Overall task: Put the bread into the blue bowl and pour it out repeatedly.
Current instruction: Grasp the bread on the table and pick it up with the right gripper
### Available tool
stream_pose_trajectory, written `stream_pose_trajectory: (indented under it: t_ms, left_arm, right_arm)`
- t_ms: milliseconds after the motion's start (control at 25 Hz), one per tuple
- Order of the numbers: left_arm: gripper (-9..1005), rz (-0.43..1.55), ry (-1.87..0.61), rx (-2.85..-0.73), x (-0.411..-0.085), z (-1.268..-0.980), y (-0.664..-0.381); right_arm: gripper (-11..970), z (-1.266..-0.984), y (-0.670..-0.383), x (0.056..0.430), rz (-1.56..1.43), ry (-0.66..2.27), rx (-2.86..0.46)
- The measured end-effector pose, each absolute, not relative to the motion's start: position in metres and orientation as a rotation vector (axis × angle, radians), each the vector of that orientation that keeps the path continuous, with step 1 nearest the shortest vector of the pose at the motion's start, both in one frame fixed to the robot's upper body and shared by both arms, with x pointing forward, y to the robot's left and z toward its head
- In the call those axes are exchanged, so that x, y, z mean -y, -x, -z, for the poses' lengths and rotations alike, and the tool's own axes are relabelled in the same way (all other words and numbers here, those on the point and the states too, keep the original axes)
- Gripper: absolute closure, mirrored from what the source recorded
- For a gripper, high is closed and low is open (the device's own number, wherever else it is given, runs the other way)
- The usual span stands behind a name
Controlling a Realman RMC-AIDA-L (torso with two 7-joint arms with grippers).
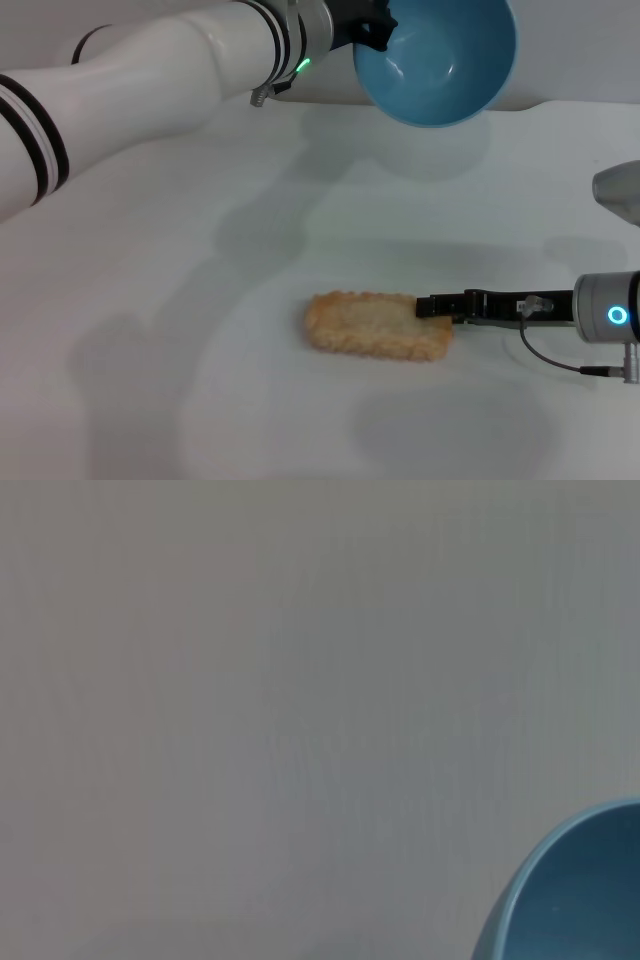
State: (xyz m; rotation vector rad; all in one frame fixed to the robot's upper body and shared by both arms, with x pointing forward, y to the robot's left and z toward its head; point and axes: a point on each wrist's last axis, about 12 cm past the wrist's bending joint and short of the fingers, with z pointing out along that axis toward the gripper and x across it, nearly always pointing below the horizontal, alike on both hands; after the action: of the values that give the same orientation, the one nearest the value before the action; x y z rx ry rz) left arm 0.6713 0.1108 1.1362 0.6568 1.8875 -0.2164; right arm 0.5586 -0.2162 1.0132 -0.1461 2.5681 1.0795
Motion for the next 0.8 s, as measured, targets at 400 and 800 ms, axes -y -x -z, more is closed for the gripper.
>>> stream_pose_trajectory:
  t_ms: [400,800]
  left_arm:
    - [998,0.215,-0.653,-1.889,-0.112,-1.135,-0.671]
    - [998,0.214,-0.653,-1.890,-0.112,-1.135,-0.671]
  right_arm:
    - [513,-1.014,-0.557,0.216,-1.096,0.167,-2.544]
    - [680,-1.027,-0.555,0.213,-1.209,0.298,-2.361]
